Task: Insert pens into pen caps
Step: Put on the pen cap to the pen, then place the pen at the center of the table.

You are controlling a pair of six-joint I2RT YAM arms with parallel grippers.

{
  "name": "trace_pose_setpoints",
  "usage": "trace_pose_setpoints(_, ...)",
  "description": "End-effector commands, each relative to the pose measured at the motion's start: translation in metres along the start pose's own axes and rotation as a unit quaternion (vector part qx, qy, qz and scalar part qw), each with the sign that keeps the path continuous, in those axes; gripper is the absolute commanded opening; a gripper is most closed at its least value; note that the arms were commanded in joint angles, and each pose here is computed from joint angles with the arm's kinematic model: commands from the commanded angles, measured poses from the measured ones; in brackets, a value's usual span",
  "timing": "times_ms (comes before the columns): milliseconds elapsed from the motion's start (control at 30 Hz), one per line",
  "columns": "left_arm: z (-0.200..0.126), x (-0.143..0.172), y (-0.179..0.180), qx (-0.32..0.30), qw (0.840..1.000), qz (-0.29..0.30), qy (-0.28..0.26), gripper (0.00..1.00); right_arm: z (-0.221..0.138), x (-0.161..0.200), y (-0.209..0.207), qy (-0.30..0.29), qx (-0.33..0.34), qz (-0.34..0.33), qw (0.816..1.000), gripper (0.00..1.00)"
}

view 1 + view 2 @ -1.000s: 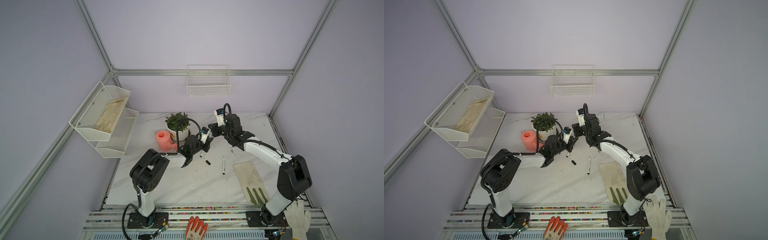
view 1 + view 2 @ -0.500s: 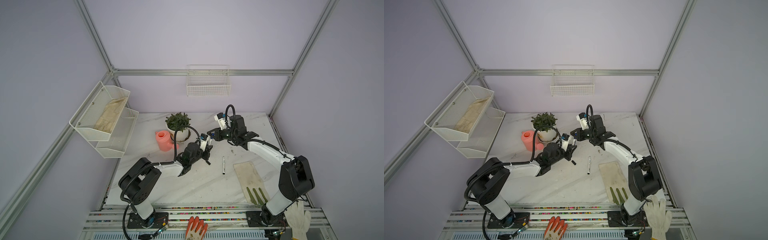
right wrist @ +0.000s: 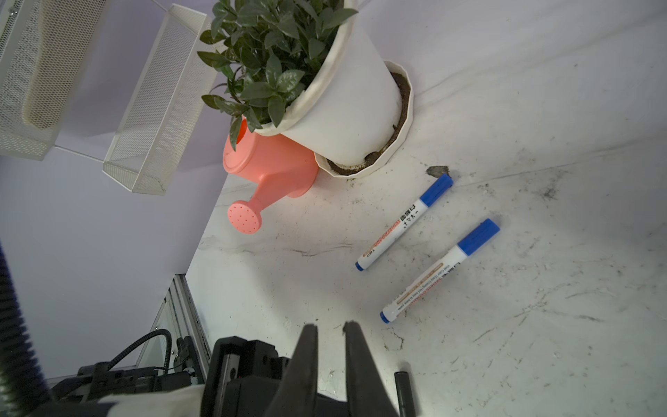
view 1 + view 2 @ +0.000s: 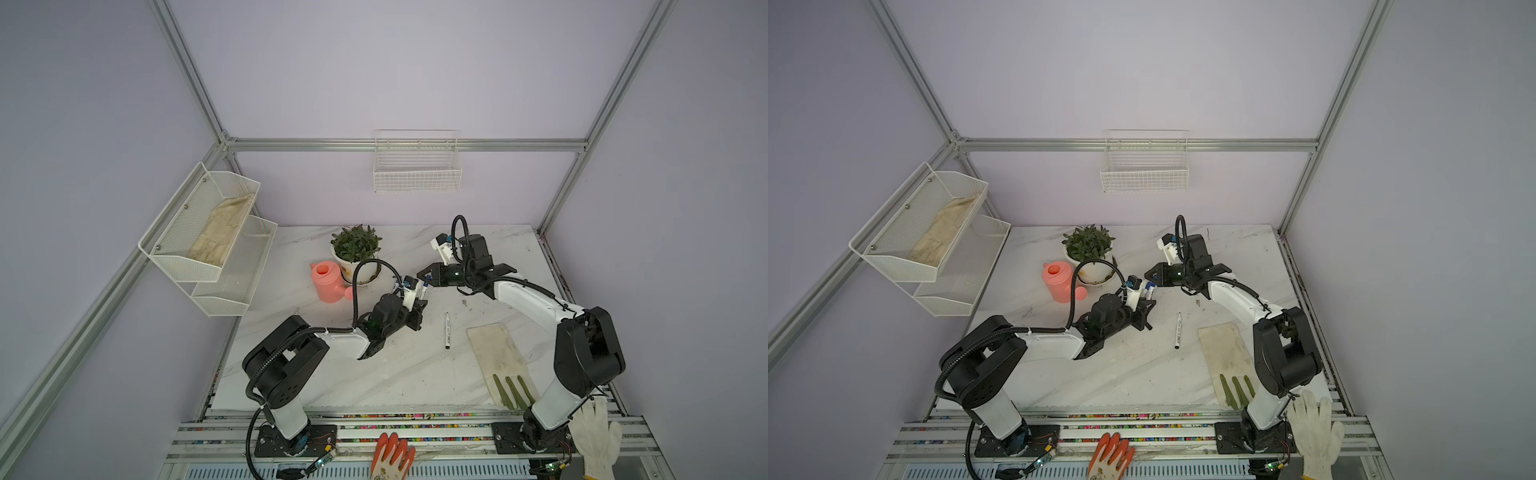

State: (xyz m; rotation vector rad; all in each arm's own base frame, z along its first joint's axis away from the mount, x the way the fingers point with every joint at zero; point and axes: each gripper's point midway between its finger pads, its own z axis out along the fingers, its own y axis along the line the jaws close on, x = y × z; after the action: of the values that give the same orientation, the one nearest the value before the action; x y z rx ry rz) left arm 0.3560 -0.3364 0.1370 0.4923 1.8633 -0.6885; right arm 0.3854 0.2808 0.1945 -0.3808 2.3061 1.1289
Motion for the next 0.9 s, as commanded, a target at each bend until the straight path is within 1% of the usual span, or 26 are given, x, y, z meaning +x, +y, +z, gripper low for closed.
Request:
trace_pose_setpoints(0,-0.006,-0.048,0.024,-0.028,0.993,-0.048,-0.107,0.0,-0.006,0.014,-0.02,0.026,0.041,0.058,0.997,0.22)
trace_pose_setpoints(67,-0.002,-0.036,0.019,-0.015,0.994,-0.048,-0.094,0.0,-0.01,-0.004,-0.015,-0.002,0.04,0.05,0.998,0.3)
trace_pose_setpoints(167,0.002,-0.021,0.017,-0.003,0.996,-0.054,-0.076,0.0,-0.017,-0.031,-0.005,-0.047,0.03,0.041,0.998,0.46)
trace_pose_setpoints(200,0.004,-0.016,0.016,-0.001,0.996,-0.055,-0.071,0.0,-0.018,-0.038,-0.002,-0.057,0.027,0.037,0.997,0.52)
trace_pose_setpoints(267,0.004,-0.009,0.018,-0.002,0.996,-0.061,-0.066,0.0,-0.023,-0.05,-0.002,-0.075,0.036,0.036,0.996,0.62)
trace_pose_setpoints(367,0.002,-0.007,0.025,-0.017,0.995,-0.067,-0.069,0.0,-0.032,-0.059,-0.011,-0.094,0.055,0.044,0.993,0.65)
trace_pose_setpoints(433,-0.001,-0.008,0.031,-0.028,0.995,-0.07,-0.067,0.0,-0.043,-0.064,-0.021,-0.113,0.076,0.052,0.989,0.66)
trace_pose_setpoints(500,-0.004,-0.007,0.038,-0.035,0.995,-0.077,-0.051,0.0,-0.055,-0.066,-0.031,-0.128,0.094,0.06,0.985,0.65)
trace_pose_setpoints(567,-0.005,0.0,0.049,-0.045,0.995,-0.084,-0.013,0.0,-0.063,-0.065,-0.038,-0.133,0.108,0.069,0.983,0.65)
trace_pose_setpoints(667,-0.009,0.007,0.061,-0.052,0.995,-0.077,0.039,0.0,-0.069,-0.062,-0.045,-0.136,0.131,0.073,0.979,0.65)
trace_pose_setpoints(767,-0.012,0.018,0.076,-0.066,0.99,-0.076,0.099,0.01,-0.068,-0.057,-0.049,-0.131,0.133,0.078,0.979,0.64)
trace_pose_setpoints(867,-0.019,0.018,0.092,-0.097,0.984,-0.069,0.133,0.04,-0.063,-0.051,-0.054,-0.122,0.134,0.087,0.98,0.63)
